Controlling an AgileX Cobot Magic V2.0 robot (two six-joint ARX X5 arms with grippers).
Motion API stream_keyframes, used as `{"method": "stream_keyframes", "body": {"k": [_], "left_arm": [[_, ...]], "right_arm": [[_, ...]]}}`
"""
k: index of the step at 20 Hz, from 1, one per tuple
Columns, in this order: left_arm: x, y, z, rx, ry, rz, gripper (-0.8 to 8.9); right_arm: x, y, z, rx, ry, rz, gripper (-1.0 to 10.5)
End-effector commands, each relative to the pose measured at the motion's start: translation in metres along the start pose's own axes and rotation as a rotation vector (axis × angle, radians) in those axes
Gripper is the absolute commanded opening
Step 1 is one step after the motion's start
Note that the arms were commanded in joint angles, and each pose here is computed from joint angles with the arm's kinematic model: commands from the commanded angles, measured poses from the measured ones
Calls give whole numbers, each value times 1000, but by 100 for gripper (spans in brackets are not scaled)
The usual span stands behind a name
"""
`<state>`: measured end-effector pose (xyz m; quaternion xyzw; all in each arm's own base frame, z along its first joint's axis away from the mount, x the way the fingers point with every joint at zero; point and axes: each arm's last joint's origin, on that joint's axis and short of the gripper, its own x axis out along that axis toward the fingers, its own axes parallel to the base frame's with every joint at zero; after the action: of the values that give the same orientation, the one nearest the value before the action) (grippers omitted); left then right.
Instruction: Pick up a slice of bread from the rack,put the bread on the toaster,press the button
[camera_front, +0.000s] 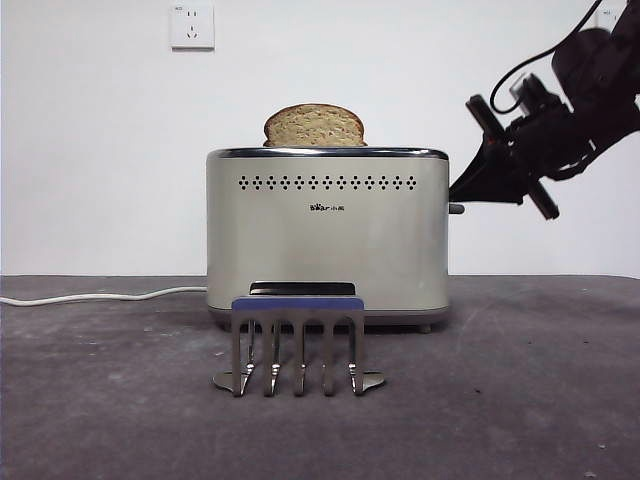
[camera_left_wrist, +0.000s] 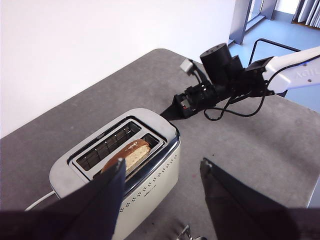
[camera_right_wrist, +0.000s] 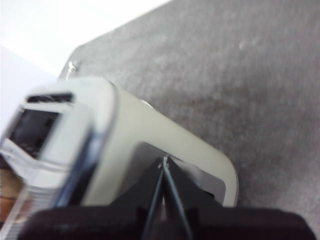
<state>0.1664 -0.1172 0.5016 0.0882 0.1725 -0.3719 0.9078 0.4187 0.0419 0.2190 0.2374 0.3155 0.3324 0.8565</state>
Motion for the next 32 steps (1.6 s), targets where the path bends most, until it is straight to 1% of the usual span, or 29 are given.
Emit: {"method": "stream_keyframes", "body": {"k": [1, 8, 9, 12, 17, 32], "left_arm": [[1, 0, 0, -5, -1, -1, 255], [1, 0, -1, -5, 2, 1, 255], [1, 0, -1, -6, 3, 1, 255], [1, 0, -1, -6, 6, 1, 255], [1, 0, -3, -8, 20, 0, 255], [1, 0, -3, -10, 28, -1, 253]], "right_arm": [[7, -7, -7, 4, 27, -13, -13], [12, -18, -21, -13, 114, -73, -13], [14, -22, -24, -2, 124, -92, -13], [21, -33, -34, 32, 160, -101, -13], [31, -47, -48, 60, 208, -112, -13], [31, -47, -49, 67, 217, -113, -12]]}}
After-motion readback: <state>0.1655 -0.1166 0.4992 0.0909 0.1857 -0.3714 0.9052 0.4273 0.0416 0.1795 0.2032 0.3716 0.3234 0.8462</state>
